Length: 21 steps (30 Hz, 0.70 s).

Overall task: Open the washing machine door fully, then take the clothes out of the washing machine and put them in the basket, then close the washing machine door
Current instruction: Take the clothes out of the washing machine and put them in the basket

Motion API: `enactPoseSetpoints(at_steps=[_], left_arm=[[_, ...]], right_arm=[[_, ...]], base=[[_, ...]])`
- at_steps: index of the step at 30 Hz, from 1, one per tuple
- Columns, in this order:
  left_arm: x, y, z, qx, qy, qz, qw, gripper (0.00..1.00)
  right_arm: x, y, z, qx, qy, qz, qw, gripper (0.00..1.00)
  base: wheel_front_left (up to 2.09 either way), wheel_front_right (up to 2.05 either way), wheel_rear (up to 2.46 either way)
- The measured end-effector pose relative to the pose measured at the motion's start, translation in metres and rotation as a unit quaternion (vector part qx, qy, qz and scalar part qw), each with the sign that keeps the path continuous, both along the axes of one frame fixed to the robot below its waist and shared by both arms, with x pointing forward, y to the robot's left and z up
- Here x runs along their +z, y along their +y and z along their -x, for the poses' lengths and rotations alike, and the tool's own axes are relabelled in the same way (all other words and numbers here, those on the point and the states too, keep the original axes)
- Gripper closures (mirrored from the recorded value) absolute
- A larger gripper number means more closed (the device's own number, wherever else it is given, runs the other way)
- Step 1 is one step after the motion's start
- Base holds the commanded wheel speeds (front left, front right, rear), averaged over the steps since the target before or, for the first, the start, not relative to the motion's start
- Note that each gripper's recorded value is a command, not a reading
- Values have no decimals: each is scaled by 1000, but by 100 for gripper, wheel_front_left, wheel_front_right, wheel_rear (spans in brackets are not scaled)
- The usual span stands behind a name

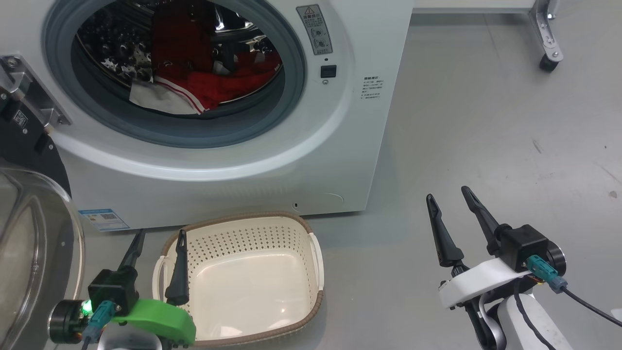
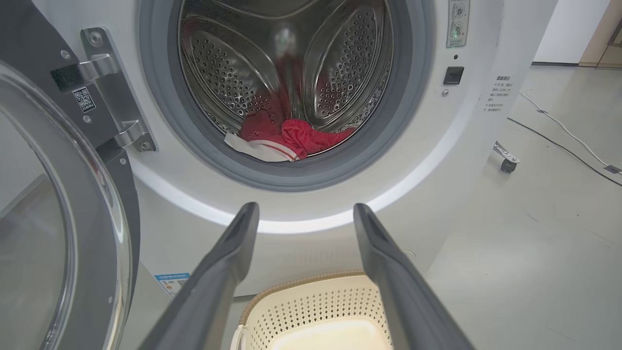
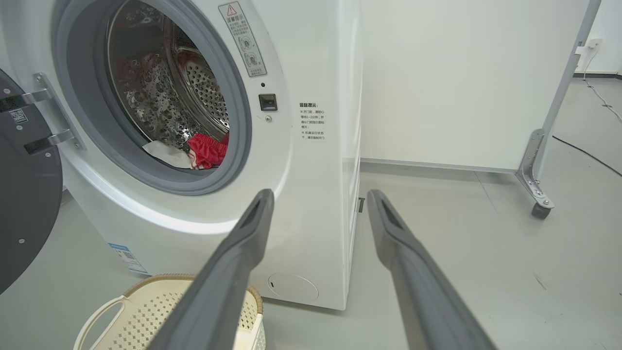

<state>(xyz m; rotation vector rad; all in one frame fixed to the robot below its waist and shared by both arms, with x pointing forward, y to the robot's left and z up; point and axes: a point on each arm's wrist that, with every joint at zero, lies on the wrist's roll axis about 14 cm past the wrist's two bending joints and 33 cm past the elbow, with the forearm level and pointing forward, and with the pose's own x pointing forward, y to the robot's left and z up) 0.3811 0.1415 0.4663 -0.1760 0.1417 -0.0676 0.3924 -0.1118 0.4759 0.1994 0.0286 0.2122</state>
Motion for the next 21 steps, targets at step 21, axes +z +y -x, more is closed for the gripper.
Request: enactPoseSetpoints(at_steps=[21], left_arm=[[-42,-31,-82,-53,62,-1,997,0]], right_arm=[[-23,4,-49,7,12,5,1000,0]], base=[[0,0,0]])
